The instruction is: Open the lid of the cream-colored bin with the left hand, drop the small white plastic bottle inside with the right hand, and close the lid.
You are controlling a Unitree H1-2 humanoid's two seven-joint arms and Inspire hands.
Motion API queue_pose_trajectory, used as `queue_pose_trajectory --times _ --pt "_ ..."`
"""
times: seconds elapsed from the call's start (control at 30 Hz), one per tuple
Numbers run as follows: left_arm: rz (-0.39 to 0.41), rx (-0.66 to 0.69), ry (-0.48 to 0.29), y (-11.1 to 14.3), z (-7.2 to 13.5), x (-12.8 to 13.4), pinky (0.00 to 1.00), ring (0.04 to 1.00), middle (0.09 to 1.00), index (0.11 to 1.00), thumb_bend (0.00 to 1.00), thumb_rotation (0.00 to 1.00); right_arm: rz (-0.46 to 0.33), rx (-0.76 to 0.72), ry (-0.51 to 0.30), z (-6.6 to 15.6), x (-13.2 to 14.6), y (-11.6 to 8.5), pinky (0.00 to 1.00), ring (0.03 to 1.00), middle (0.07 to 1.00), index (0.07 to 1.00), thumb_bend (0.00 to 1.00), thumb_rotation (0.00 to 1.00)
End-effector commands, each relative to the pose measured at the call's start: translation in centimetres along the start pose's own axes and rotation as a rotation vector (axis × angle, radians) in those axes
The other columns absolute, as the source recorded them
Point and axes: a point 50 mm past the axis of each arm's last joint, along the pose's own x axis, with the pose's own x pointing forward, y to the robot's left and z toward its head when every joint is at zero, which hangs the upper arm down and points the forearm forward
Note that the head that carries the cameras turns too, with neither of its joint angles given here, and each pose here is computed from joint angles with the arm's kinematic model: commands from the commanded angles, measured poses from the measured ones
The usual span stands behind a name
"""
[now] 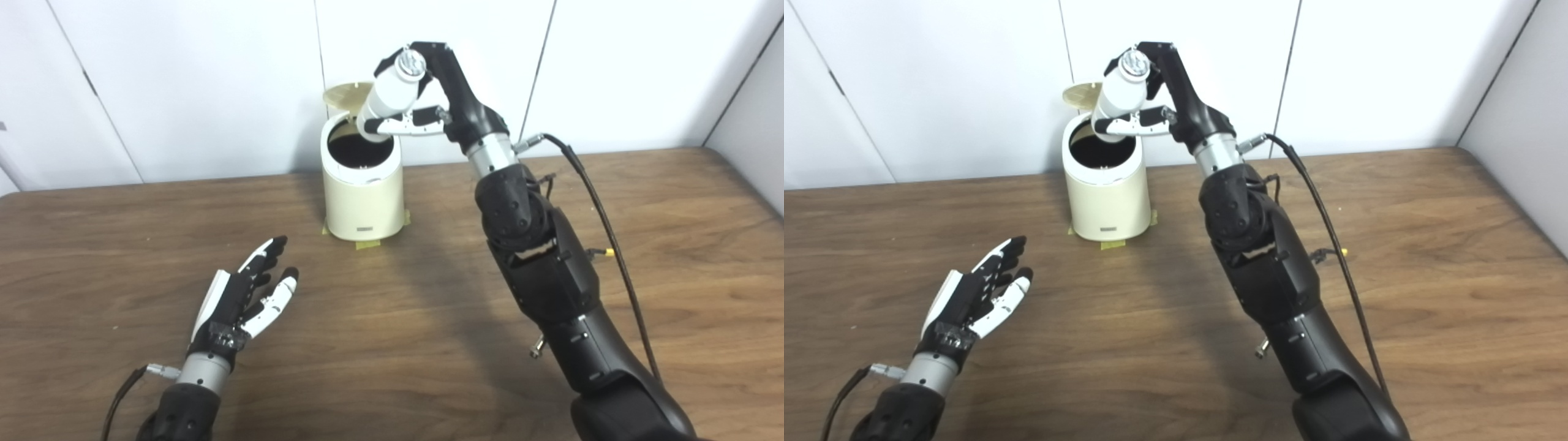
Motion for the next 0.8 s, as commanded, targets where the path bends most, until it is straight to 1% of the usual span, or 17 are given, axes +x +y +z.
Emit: queue_pose_trajectory --times 0.0,0.27,0.47,0.63,0.77 --pt "0.025 0.007 -0.07 0.2 1.2 0.5 0.92 0.94 0.942 0.95 0.28 0.52 -0.075 0.003 -0.093 2.1 2.2 -1.2 0.38 0.429 0.498 0.486 0.52 0.0" --pt "0.026 -0.003 -0.075 -0.3 1.5 0.4 0.92 0.934 0.933 0.946 0.29 0.53 -0.099 0.046 -0.07 1.3 3.0 -0.1 0.39 0.436 0.496 0.484 0.52 0.0" --pt "0.033 -0.008 -0.075 -0.4 1.6 0.4 0.92 0.935 0.931 0.944 0.29 0.56 -0.093 0.077 -0.044 0.5 3.1 1.1 0.4 0.436 0.499 0.482 0.52 0.0" --pt "0.038 -0.004 -0.073 -0.4 1.8 0.2 0.93 0.938 0.931 0.944 0.29 0.56 -0.128 0.095 -0.034 -0.3 3.1 2.4 0.4 0.433 0.508 0.475 0.52 0.0" --pt "0.042 -0.005 -0.075 -0.2 1.8 0.2 0.92 0.936 0.93 0.946 0.29 0.57 -0.144 0.09 -0.029 -0.6 3.1 3.1 0.4 0.433 0.51 0.474 0.52 0.0"
